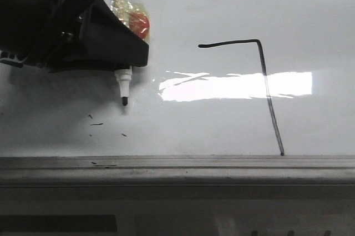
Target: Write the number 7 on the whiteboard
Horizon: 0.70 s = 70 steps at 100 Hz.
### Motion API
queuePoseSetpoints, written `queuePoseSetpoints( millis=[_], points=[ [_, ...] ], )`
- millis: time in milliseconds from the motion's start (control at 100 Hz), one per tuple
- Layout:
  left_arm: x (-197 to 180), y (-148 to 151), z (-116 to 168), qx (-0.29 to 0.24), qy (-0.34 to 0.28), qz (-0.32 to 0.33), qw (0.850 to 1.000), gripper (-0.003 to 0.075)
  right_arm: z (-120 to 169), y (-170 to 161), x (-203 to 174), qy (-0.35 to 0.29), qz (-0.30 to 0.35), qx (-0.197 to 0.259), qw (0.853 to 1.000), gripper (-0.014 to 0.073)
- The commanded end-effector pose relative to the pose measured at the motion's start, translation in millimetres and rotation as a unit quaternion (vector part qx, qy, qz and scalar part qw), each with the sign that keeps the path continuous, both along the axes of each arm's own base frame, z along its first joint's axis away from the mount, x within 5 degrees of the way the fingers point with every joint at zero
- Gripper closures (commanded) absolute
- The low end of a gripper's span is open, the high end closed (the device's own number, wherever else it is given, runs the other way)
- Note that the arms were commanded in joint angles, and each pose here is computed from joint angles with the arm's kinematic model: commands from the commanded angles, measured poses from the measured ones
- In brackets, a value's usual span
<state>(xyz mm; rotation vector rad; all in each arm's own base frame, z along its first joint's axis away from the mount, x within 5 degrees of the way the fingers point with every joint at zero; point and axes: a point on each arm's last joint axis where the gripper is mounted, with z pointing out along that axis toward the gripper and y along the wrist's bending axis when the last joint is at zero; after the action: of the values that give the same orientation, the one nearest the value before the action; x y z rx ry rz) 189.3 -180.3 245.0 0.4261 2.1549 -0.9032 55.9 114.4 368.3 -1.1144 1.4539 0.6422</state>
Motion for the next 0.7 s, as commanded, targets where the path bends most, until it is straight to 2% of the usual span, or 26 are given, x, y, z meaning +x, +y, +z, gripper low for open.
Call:
queuePoseSetpoints(
  millis=[0, 440, 560, 690],
  points=[
    [17.8, 13.9, -19.1, 0.064, 0.02, 0.103, 0.992, 0.0741, 16.7, -0.3, 0.4, -0.024, 0.0, 0.046, 0.999, 0.0657],
    [22.3, 20.7, -22.3, 0.088, 0.017, 0.135, 0.987, 0.0734, 16.7, -0.3, 0.4, -0.024, 0.0, 0.046, 0.999, 0.0657],
    [22.3, 20.7, -22.3, 0.088, 0.017, 0.135, 0.987, 0.0665, 16.7, -0.3, 0.4, -0.024, 0.0, 0.046, 0.999, 0.0657],
    [22.3, 20.7, -22.3, 0.088, 0.017, 0.135, 0.987, 0.0542, 16.6, -0.2, 0.3, -0.022, 0.0, 0.046, 0.999, 0.0657]
  ],
)
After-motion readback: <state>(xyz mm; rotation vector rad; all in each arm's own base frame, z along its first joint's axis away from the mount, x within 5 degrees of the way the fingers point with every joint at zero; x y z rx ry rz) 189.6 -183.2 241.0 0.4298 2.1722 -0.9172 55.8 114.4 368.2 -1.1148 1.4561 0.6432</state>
